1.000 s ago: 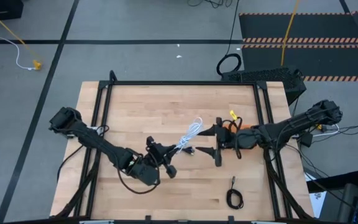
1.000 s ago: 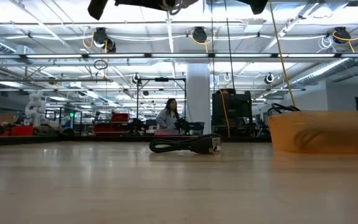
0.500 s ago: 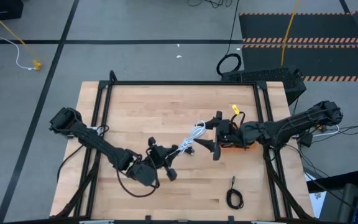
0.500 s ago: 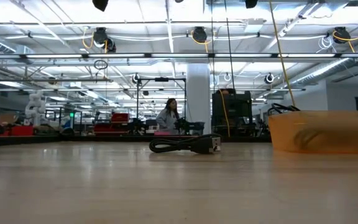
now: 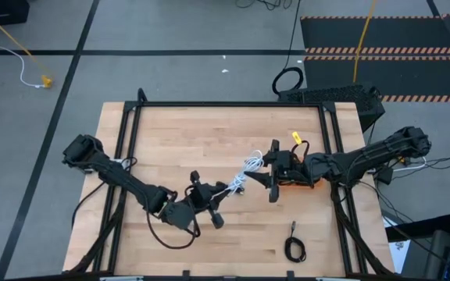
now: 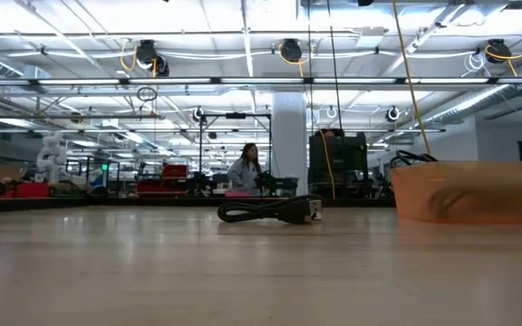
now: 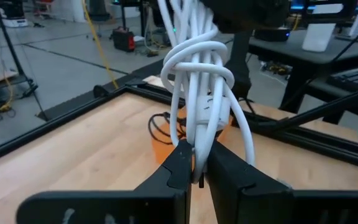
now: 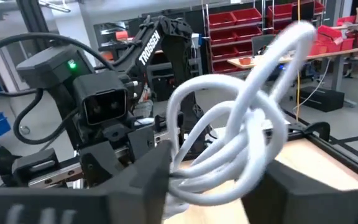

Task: Pick and place USB-C Cables
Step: Put the white charger cable into the bin

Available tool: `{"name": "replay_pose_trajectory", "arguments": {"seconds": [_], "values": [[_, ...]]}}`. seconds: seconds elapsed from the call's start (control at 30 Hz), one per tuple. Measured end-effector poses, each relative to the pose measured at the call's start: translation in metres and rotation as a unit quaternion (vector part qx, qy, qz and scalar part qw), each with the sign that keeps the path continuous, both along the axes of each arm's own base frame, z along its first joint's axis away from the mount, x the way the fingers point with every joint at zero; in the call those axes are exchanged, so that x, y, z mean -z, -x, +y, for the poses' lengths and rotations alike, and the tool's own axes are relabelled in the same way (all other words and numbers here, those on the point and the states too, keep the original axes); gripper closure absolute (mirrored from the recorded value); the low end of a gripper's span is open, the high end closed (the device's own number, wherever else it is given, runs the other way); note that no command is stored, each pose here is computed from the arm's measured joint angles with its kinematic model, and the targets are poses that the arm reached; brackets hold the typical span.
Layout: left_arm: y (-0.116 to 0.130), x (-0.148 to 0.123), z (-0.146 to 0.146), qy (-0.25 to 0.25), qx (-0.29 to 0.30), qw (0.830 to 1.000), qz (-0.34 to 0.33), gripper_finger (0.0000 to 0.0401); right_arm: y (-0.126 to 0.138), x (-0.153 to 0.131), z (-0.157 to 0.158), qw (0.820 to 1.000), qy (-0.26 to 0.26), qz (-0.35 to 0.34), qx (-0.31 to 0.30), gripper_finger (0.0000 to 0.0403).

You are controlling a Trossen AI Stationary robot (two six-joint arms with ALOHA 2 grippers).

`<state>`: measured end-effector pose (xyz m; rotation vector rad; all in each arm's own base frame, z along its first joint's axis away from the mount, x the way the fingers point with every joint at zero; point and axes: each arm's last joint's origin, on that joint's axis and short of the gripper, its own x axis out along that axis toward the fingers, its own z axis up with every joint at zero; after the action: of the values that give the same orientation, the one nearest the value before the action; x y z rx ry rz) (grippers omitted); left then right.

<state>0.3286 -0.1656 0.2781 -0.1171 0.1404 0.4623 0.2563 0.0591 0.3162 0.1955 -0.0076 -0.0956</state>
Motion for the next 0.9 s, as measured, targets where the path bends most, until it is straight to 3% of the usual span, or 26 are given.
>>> {"name": "replay_pose_trajectory", "arguments": {"seconds": [0.17,0.27,0.53,0.77,0.9], "values": [[-0.004,0.0,0.005,0.002,0.01,1.0,0.005,0.0366,0.0,0.0,0.0,1.0,0.029,0.002,-0.001,0.0339],[-0.006,0.001,0.008,0.009,0.031,0.999,0.009,0.0366,0.0,0.0,0.0,0.999,0.039,0.003,-0.003,0.0368],[-0.008,0.0,0.011,0.016,0.044,0.999,0.008,0.0328,0.0,-0.001,0.0,1.0,0.015,-0.004,-0.009,0.0365],[-0.005,-0.005,0.009,-0.002,0.053,0.999,0.01,0.0285,0.001,0.001,-0.001,0.999,0.032,0.012,-0.008,0.0382],[0.004,-0.02,0.008,0.002,0.098,0.995,0.002,0.0272,0.006,0.0,-0.009,0.999,0.035,0.031,0.013,0.0384]]}}
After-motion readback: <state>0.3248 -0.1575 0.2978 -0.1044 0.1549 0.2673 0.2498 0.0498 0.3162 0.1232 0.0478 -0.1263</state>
